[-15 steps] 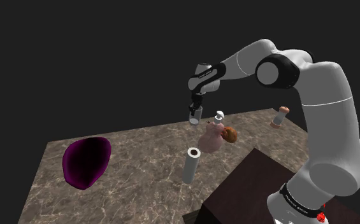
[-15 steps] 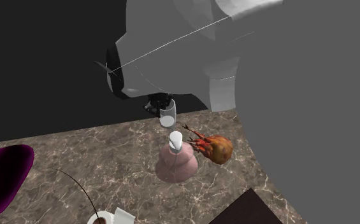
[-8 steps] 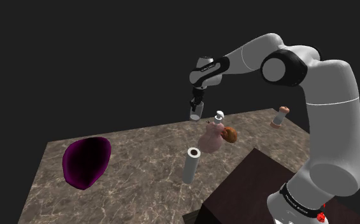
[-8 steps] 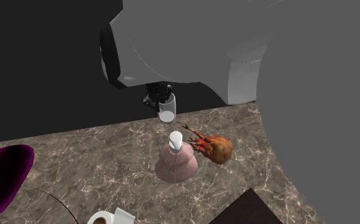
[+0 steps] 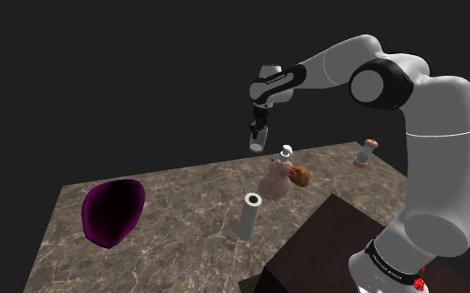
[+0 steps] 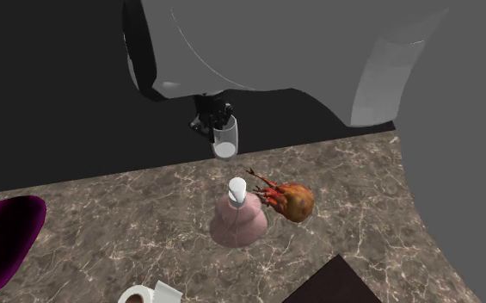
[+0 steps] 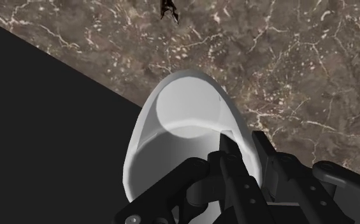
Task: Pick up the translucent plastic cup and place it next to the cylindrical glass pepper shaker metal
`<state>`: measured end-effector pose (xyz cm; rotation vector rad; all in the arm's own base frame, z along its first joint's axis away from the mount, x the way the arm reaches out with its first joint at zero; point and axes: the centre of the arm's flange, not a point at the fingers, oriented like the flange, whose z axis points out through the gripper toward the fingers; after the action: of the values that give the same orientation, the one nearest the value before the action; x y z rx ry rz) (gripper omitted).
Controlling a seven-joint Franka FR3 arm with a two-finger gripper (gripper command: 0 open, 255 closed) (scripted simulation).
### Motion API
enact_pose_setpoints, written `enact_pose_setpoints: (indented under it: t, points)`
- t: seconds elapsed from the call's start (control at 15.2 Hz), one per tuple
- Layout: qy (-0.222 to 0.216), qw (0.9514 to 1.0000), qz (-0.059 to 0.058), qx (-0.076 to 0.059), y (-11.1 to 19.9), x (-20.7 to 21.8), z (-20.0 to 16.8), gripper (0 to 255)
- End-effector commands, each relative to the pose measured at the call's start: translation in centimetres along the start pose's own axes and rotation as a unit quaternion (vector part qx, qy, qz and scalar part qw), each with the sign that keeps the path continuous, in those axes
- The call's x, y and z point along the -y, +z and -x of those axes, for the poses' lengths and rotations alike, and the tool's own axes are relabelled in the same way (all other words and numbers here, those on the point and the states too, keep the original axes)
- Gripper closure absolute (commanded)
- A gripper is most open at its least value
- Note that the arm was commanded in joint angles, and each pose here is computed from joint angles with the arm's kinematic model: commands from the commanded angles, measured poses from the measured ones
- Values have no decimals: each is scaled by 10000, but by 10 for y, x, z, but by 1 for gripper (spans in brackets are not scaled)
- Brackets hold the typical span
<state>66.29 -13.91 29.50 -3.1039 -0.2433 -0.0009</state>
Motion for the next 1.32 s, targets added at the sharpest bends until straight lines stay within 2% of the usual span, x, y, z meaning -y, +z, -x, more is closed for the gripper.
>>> enact_pose_setpoints:
  t: [0.0,1.25]
  points:
    - [-1,10000,0,-1,-11,1,-1,255]
    - [-1,10000,0,-1,-111,3,-1,255]
